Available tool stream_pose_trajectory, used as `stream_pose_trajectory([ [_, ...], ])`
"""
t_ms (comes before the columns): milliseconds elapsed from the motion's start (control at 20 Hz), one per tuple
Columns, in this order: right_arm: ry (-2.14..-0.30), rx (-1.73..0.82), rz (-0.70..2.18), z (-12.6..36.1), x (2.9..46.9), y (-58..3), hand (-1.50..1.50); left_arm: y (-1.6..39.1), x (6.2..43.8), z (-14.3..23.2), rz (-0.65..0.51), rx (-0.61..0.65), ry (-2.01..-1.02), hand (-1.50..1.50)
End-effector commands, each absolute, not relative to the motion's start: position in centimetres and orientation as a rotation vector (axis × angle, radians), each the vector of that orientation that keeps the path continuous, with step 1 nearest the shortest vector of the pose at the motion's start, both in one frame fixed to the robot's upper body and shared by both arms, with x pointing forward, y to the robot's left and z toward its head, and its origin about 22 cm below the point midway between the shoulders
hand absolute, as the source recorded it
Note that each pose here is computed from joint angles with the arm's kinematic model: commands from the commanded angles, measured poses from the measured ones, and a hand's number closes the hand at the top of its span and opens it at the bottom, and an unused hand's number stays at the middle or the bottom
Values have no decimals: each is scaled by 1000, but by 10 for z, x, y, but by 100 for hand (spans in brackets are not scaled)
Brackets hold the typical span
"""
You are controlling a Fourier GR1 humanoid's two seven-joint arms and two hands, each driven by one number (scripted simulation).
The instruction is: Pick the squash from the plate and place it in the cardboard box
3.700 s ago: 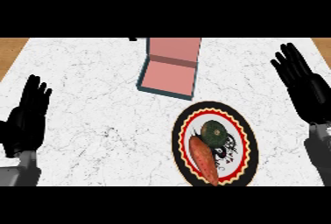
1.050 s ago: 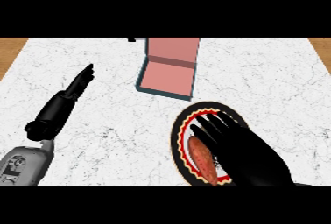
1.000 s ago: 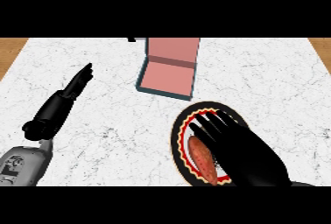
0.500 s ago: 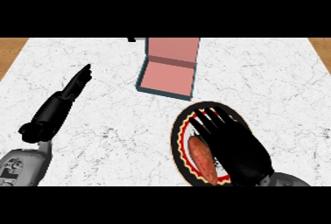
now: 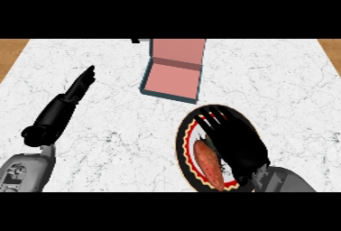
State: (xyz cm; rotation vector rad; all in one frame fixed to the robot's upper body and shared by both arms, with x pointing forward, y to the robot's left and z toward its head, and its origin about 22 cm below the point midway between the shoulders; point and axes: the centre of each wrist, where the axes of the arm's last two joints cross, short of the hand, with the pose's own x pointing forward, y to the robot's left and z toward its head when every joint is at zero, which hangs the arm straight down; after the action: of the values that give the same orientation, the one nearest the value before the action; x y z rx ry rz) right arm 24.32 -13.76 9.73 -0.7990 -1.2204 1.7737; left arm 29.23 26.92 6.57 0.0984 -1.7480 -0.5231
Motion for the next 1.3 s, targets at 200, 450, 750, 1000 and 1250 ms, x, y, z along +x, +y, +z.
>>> stream_pose_trajectory([
  [200,-1188,-750,1820,81,259,-147,-150,253,288,58,-524,96,-1745,0],
  [450,-1145,-840,1793,52,266,-159,-150,271,291,74,-524,110,-1751,0],
  [750,-1143,-819,1783,46,262,-160,-150,283,290,55,-535,98,-1743,0],
  [1000,-1148,-762,1830,39,285,-164,150,255,270,55,-534,93,-1747,0],
  [1250,-1342,-789,1883,40,284,-155,150,262,279,71,-531,89,-1751,0],
])
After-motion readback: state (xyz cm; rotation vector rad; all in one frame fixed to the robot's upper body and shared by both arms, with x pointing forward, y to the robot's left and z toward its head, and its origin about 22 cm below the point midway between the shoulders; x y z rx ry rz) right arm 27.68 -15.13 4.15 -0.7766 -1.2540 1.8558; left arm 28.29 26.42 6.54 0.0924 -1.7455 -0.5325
